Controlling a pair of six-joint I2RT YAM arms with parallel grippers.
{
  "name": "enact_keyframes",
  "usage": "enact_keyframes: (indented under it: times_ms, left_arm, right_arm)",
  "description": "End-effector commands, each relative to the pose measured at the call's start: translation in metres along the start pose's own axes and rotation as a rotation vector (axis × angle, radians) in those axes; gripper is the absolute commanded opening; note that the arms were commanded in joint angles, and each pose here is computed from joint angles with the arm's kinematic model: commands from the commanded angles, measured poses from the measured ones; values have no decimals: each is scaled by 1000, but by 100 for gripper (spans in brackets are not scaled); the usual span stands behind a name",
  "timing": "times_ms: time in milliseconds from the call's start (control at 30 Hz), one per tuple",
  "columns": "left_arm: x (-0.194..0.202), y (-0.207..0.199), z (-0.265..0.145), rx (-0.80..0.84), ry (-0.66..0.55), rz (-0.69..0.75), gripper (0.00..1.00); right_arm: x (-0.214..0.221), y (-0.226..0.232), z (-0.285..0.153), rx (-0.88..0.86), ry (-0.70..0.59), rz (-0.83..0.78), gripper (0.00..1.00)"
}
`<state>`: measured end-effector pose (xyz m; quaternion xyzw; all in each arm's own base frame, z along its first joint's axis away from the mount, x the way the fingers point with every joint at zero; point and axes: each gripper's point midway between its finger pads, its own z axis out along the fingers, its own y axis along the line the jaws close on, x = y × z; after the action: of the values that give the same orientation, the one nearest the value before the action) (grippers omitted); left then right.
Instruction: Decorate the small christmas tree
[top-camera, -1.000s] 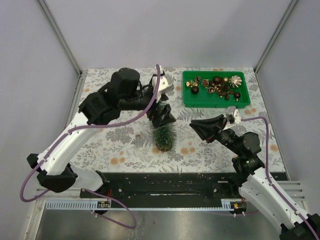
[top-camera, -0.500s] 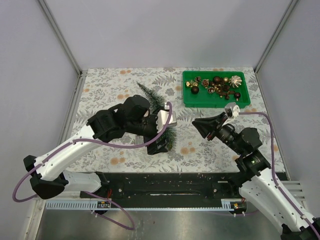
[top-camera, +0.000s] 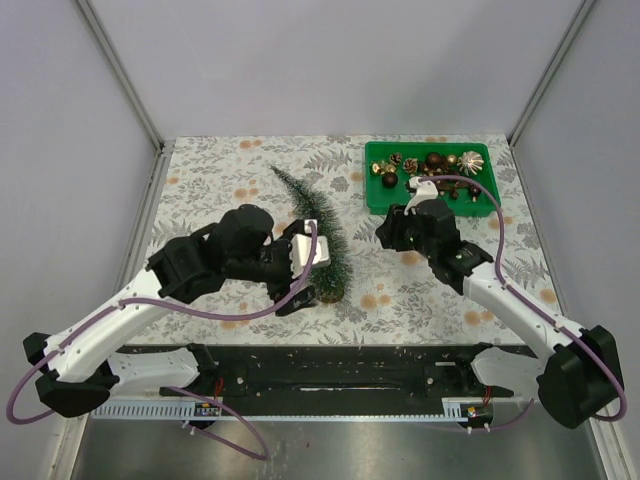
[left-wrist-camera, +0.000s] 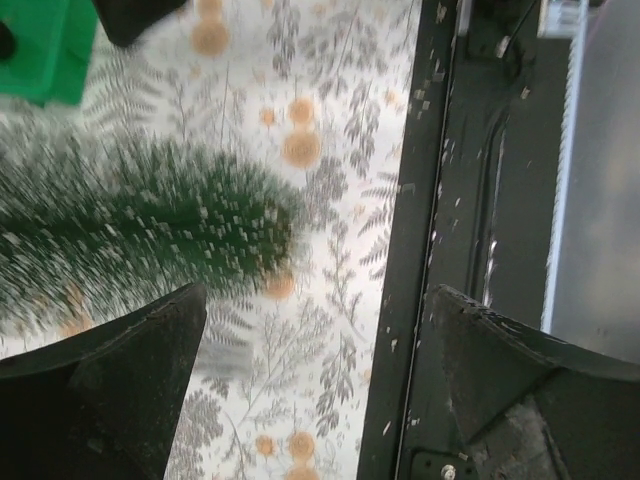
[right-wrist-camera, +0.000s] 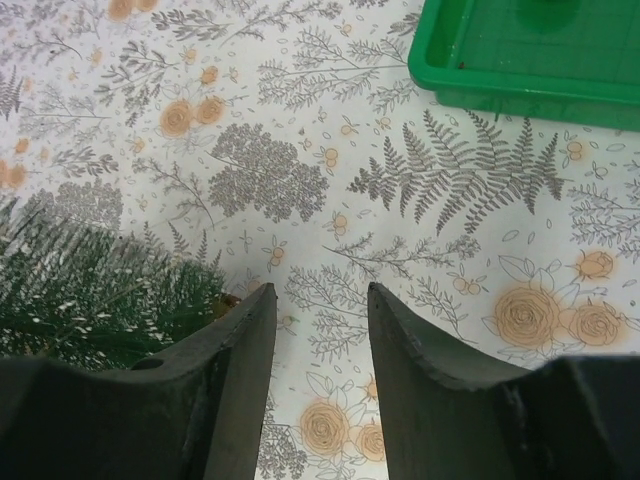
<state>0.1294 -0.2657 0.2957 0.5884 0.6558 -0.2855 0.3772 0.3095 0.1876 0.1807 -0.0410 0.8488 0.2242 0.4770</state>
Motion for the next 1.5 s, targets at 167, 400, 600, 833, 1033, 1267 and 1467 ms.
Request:
enact_keyframes:
  times_ms: [167, 400, 600, 833, 1033, 1267, 1467]
  left_arm:
    - [107, 2, 19, -34, 241, 47, 99]
    - [151, -2, 39, -33, 329, -18, 99]
    - [142, 5, 66, -73, 268, -144, 99]
    - [150, -10, 91, -9, 273, -148, 99]
    - [154, -20, 94, 41, 299, -112, 99]
    - [172, -31, 103, 62, 367, 1, 77]
    - [186, -25, 98, 33, 416, 74, 31]
  right_arm:
    - [-36, 14, -17, -44, -137, 22, 50]
    - [-30, 11, -41, -57, -168, 32, 50]
    - [-30, 13, -51, -75, -178, 40, 50]
    - [-35, 16, -60, -88, -198, 32, 50]
    - [-44, 18, -67, -95, -220, 14, 49]
    - [-53, 22, -72, -107, -245, 10, 49]
    - [-55, 22, -76, -108, -256, 9, 47]
